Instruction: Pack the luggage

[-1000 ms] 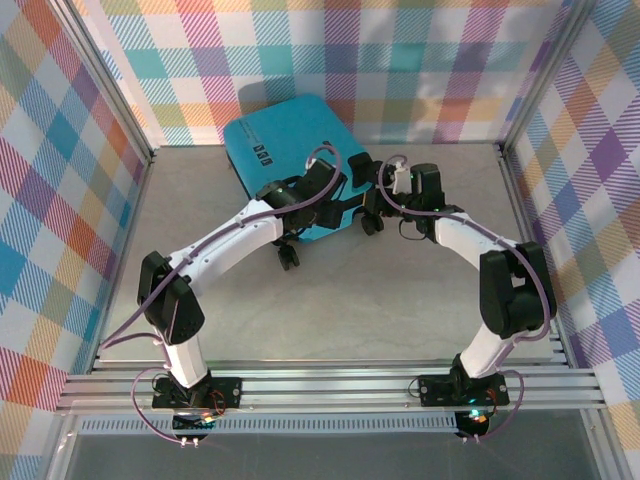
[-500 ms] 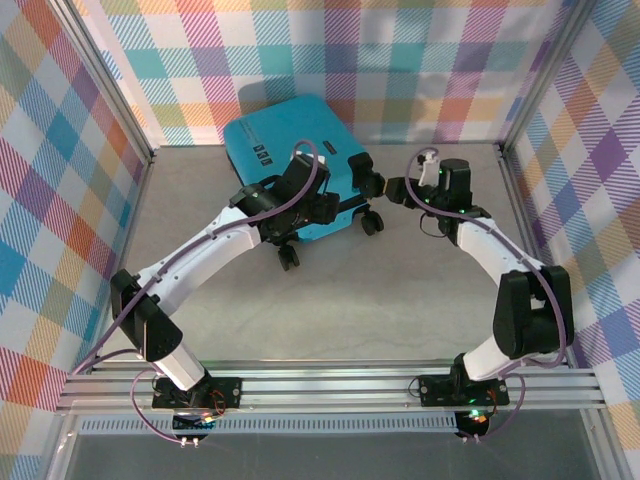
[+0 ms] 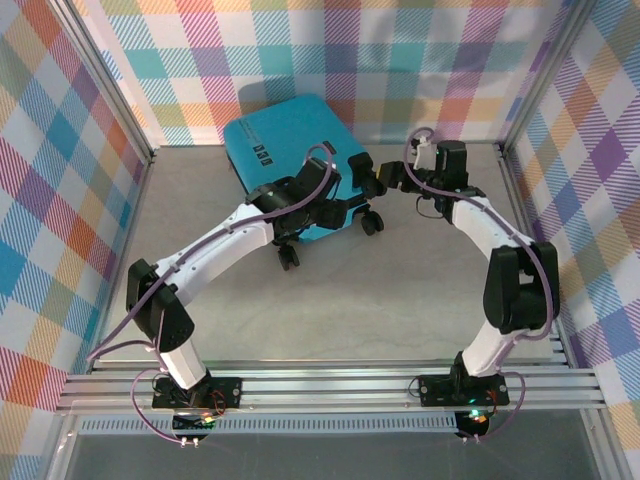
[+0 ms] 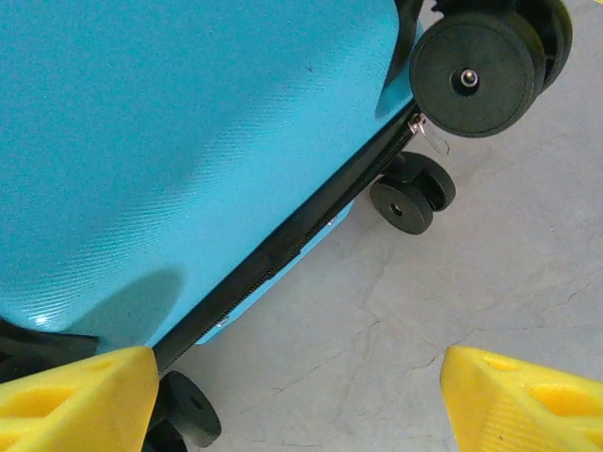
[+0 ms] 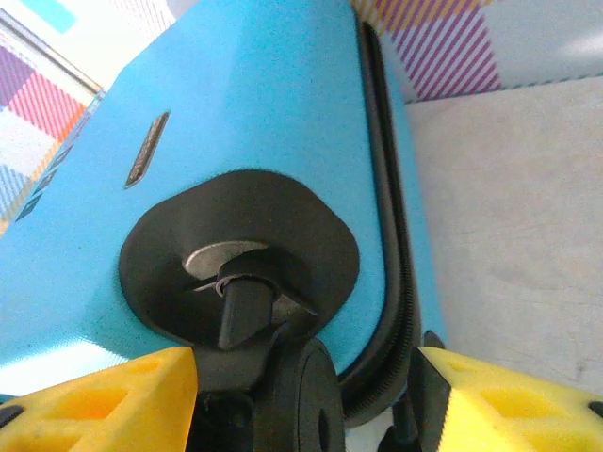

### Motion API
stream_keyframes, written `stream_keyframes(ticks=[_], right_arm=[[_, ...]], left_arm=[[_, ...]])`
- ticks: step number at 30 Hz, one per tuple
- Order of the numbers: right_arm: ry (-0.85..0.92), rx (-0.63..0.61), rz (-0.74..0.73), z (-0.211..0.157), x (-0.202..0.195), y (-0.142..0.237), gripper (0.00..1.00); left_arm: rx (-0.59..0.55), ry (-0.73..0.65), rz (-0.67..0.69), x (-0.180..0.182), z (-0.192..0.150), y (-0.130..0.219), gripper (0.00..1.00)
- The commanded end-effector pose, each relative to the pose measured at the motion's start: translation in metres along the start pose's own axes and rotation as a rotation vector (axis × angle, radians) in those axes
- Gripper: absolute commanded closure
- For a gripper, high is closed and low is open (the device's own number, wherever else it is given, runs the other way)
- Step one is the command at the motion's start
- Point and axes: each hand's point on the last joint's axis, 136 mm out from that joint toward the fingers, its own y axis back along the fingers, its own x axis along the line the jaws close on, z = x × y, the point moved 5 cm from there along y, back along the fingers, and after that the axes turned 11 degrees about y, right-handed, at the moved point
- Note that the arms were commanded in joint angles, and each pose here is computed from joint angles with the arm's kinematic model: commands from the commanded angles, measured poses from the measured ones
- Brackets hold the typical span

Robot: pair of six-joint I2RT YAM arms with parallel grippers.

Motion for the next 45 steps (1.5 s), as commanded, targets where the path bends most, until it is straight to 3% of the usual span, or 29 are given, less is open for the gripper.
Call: stream_keyframes(ticks=[1,4,8,13,26,34,45], right_arm=[[-0.002,0.001,0.113,0.006,0.010,-0.006,0.39],[0.004,0.004,0.161,0.002,0.018,-0.010,0.44],[0.014,0.020,0.204,-0.005,0.031,-0.016,0.61],[0.025,0.053,0.238,-0.019,0.052,-0.022,0.71],[0.043,0.161,0.470,-0.089,0.149,-0.033,0.74],[-0.028,0.073,0.315,-0.080,0.111,-0.012,0.69],[-0.031,0.065,0.192,-0.107,0.086,-0.002,0.68]], left_arm=[[-0.042,0.018,-0.038,-0.012,0.014,0.009,0.21],[-0.041,0.015,-0.034,-0.014,0.016,0.006,0.21],[-0.037,0.016,-0.035,-0.015,0.016,0.004,0.20],[-0.039,0.016,-0.020,-0.012,0.017,0.007,0.20],[-0.039,0.027,0.056,0.016,-0.003,0.026,0.18],[-0.025,0.025,0.161,0.036,-0.020,0.027,0.18],[0.042,0.006,0.139,0.017,-0.035,-0.001,0.20]])
